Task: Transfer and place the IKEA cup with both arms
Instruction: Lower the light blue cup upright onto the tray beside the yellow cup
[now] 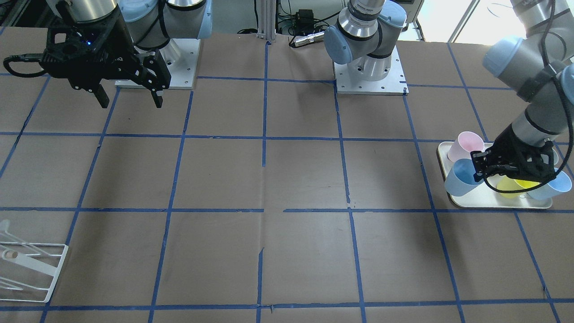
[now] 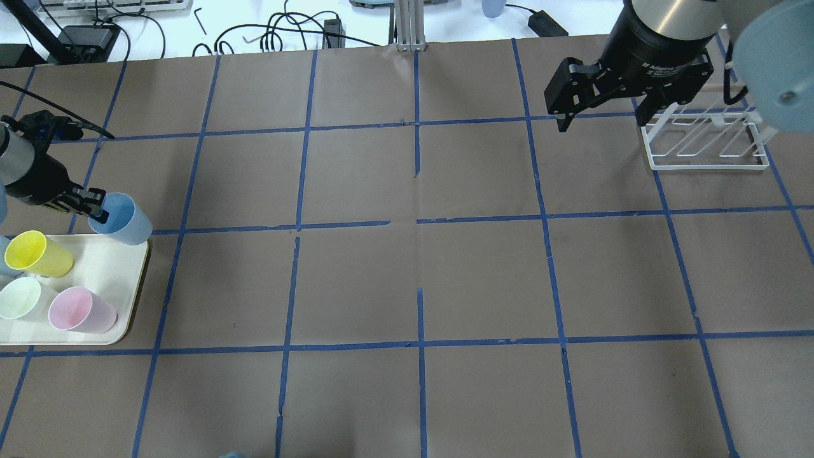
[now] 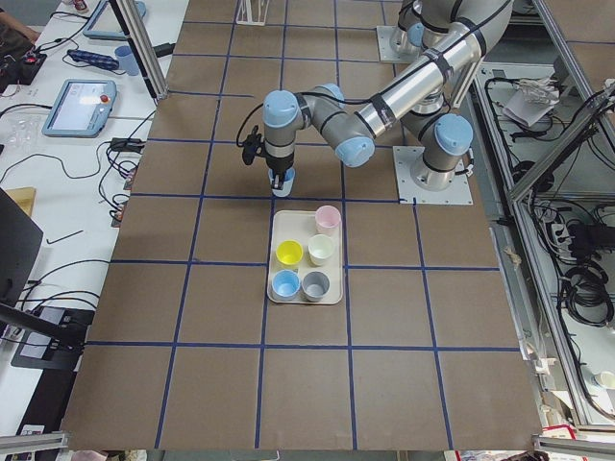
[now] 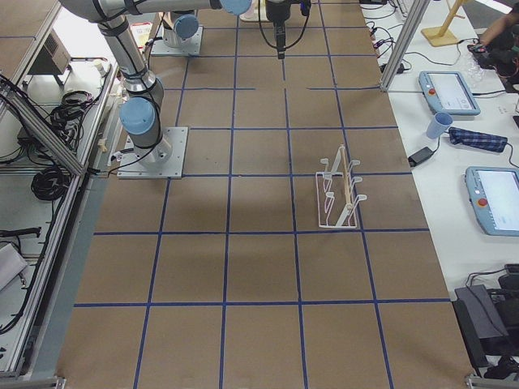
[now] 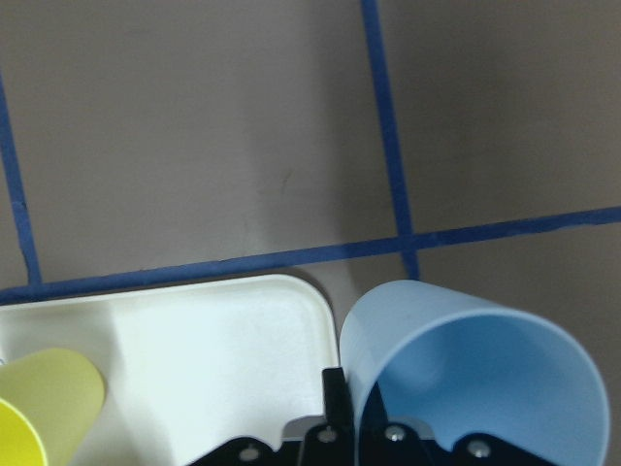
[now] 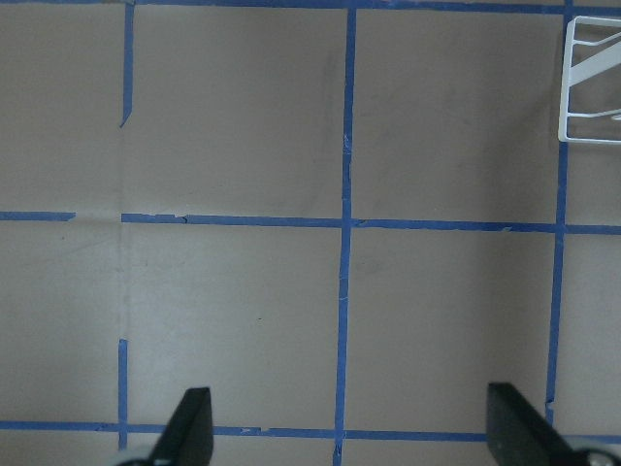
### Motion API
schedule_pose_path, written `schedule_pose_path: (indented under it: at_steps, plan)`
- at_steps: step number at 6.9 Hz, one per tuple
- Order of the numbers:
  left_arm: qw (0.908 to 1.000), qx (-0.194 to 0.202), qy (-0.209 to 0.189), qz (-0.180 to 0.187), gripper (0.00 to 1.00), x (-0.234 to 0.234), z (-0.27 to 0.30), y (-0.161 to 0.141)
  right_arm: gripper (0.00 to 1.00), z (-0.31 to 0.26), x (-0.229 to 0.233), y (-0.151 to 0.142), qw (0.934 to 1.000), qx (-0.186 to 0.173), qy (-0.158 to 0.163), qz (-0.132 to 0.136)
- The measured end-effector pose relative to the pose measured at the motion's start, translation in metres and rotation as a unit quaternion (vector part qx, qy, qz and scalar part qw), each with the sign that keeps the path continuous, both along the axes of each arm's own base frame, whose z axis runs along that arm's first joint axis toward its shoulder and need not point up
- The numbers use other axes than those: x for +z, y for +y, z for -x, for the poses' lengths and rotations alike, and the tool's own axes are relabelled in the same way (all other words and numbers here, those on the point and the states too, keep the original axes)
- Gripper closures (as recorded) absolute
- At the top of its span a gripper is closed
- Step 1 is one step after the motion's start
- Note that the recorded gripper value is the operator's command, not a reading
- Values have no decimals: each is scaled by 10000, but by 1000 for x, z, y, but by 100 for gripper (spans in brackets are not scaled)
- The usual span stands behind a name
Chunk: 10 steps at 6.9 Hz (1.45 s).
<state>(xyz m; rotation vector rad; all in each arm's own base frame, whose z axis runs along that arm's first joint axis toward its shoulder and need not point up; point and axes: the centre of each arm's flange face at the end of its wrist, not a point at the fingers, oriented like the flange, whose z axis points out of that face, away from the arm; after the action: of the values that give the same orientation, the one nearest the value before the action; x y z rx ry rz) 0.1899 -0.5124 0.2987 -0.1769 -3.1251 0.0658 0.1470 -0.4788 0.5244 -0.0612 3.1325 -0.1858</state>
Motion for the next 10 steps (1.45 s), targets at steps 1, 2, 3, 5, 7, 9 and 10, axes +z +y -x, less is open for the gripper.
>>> schedule_pose_path:
  at_steps: [1,2,3,5,7,9,10]
  plan:
    - [10000,-3,24,-44,100,-7,-22,2,0,0,1,0,10000,4,4,14]
    - [9999,-61,85,-119,100,-20,-42,5,0,0,3,0,10000,4,7,20]
    - [9997,-67,157,-184,100,-35,-60,7,0,0,4,-1,10000,4,9,19]
    - [9994,-137,234,-228,52,-55,-74,7,0,1,3,-2,10000,-5,10,10]
    - [9992,-176,276,-246,17,-62,-75,7,0,4,3,-3,10000,-32,18,-5]
    - [9990,-176,298,-270,17,-59,-75,8,0,6,2,-3,10000,-52,26,-14]
    - [9989,-174,323,-297,17,-56,-73,10,0,6,3,-2,10000,-52,25,-11]
